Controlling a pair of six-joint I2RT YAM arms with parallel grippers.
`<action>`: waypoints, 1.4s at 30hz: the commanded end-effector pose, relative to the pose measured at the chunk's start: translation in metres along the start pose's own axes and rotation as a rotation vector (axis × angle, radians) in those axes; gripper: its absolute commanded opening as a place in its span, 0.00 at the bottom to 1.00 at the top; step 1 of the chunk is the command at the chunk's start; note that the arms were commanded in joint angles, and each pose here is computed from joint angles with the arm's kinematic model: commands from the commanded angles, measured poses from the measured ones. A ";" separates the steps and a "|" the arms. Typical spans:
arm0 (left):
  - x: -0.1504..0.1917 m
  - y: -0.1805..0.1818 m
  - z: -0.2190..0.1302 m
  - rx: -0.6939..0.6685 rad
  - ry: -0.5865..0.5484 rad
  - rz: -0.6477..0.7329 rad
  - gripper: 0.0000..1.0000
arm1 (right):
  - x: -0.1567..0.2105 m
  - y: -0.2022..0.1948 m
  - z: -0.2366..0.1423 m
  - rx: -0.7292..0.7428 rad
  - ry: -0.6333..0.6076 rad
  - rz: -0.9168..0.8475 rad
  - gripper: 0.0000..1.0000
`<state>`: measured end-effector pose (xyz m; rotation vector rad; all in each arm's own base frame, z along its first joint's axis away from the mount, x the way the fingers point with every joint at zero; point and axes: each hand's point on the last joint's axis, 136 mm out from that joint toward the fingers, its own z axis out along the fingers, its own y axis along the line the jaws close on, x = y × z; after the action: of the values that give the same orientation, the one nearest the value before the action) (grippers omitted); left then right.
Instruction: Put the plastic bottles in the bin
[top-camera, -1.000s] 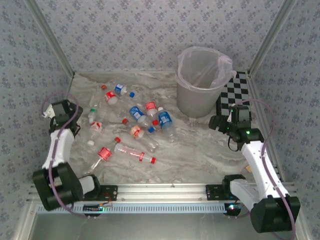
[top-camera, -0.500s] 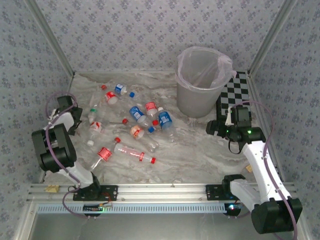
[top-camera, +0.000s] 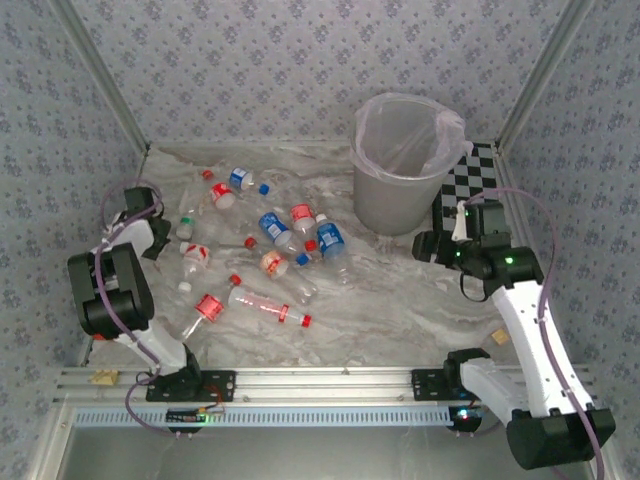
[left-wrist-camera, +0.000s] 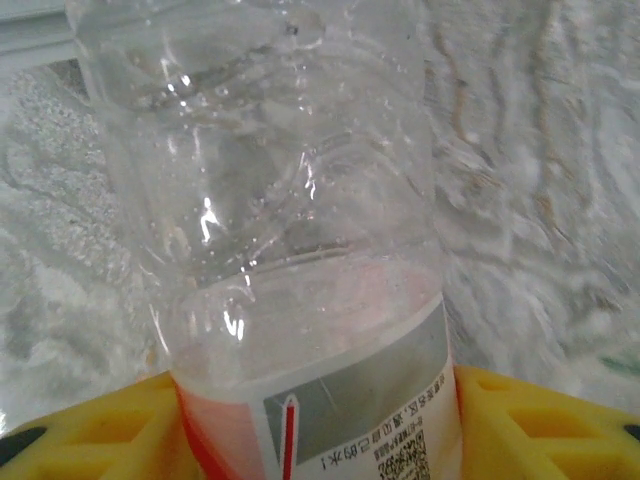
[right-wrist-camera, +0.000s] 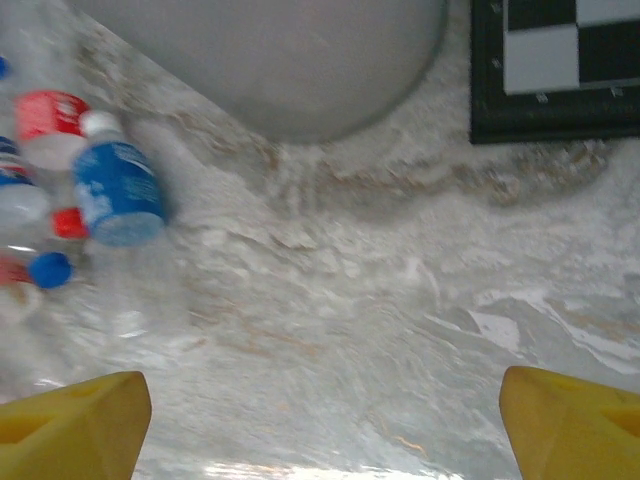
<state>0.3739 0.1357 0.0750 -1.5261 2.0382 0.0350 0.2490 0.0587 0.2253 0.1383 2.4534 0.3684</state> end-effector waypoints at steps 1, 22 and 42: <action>-0.039 -0.034 -0.071 0.095 -0.151 0.109 0.57 | -0.013 0.036 -0.032 -0.168 -0.068 0.019 0.91; 0.229 -0.135 -0.344 1.293 0.374 0.955 0.48 | -0.079 0.233 -0.030 -0.617 -0.127 -0.165 0.80; 0.281 -0.121 -0.398 1.491 0.366 1.182 0.49 | -0.076 0.280 0.015 -0.731 0.001 -0.113 0.66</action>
<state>0.2585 -0.2829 0.2833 0.5766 2.0697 -1.0361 0.3213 0.3072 0.3202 -0.2809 2.2158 1.1094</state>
